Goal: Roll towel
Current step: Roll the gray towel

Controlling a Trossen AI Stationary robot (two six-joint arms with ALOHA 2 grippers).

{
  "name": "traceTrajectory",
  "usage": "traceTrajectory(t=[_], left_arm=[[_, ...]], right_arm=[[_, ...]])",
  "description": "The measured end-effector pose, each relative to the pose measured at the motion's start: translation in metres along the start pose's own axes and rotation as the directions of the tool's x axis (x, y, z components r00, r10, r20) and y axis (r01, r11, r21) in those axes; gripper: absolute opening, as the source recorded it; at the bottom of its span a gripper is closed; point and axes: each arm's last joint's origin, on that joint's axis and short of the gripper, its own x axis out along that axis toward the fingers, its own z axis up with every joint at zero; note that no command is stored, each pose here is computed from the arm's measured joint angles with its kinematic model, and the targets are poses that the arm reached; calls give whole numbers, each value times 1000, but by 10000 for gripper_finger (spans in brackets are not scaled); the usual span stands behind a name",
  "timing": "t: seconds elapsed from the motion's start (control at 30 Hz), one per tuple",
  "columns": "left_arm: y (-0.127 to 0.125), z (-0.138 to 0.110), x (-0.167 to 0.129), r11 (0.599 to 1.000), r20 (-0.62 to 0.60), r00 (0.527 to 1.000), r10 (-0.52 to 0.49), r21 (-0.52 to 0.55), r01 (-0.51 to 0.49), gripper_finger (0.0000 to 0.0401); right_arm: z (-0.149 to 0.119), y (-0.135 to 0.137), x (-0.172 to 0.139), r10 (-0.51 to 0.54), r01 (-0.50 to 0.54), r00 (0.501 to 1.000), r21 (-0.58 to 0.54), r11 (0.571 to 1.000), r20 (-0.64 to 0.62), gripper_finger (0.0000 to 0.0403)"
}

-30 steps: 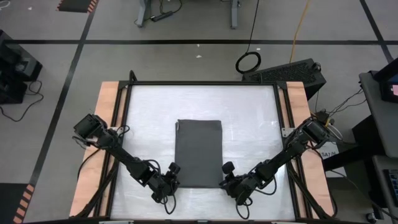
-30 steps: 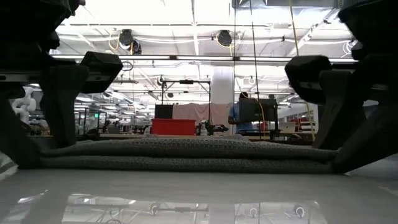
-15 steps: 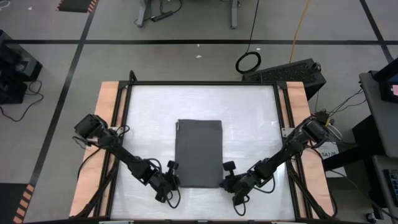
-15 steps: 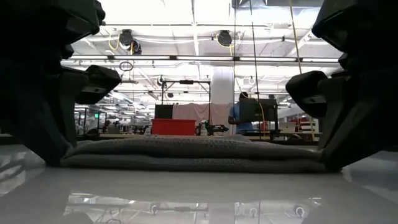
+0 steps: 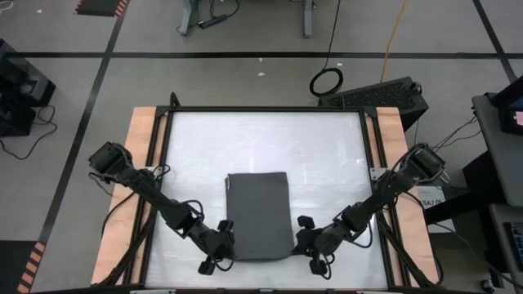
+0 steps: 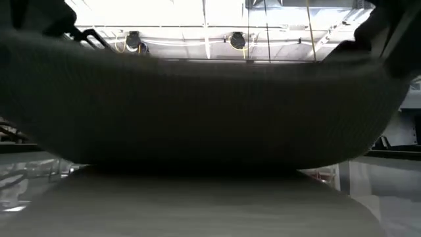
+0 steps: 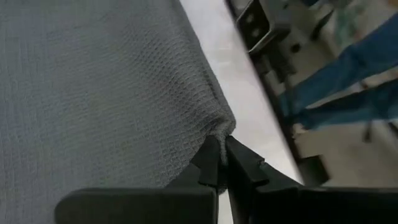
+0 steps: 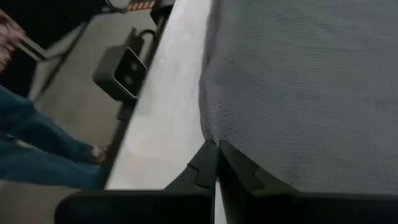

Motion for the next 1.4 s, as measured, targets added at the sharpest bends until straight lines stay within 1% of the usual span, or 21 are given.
traceTrajectory(t=[0.1,0.2,0.33,0.4,0.47,0.57,0.63,0.67,0.73,0.77,0.83,0.9,1.0,1.07,1.2,1.3,1.4], left_arm=[[-2,2,-2,998,9,1000,-29,-51,29,10],[-2,3,-2,994,16,999,-33,-105,35,10],[2,0,-2,971,-2,999,-46,-236,45,9],[2,-1,-2,959,-16,997,-71,-276,64,9],[-1,2,-2,950,10,994,-107,-294,105,9],[-6,10,-3,937,91,983,-157,-301,177,9],[-7,11,-4,933,108,981,-161,-309,187,9],[-7,10,-3,934,104,984,-145,-315,171,9],[-3,6,-2,935,76,995,-72,-341,93,9],[-2,3,-2,936,69,996,-51,-344,72,9],[3,-2,-1,935,64,998,-25,-353,46,9],[7,-7,0,923,68,997,-20,-381,44,9],[12,-16,1,907,40,999,1,-421,16,9],[14,-21,2,902,29,999,13,-432,1,9],[17,-28,3,892,15,999,31,-451,-21,9],[19,-30,3,891,14,998,65,-451,-52,9],[20,-30,3,889,25,995,100,-451,-78,12]], right_arm=[[3,2,-3,40,-39,999,68,997,-2,0],[3,3,-4,74,-72,997,124,990,-15,0],[4,1,-3,81,-74,996,223,972,-23,0],[6,0,-3,82,-75,997,276,958,-14,0],[10,1,-3,123,-122,992,312,942,15,0],[18,5,-5,227,-232,972,354,906,56,0],[20,4,-5,246,-245,968,388,888,48,0],[20,2,-4,241,-238,970,406,882,44,0],[21,-2,-3,238,-228,971,438,870,33,0],[22,-4,-3,239,-226,971,456,861,28,0],[22,-10,-2,232,-202,973,495,845,0,0],[21,-17,-2,226,-170,973,537,826,-39,0],[21,-27,-1,202,-121,976,572,811,-79,0],[21,-33,0,180,-93,979,583,807,-93,0],[25,-42,0,159,-79,983,584,808,-87,0],[27,-49,0,139,-59,986,591,805,-91,0],[27,-52,0,127,-50,987,572,818,-96,0]])
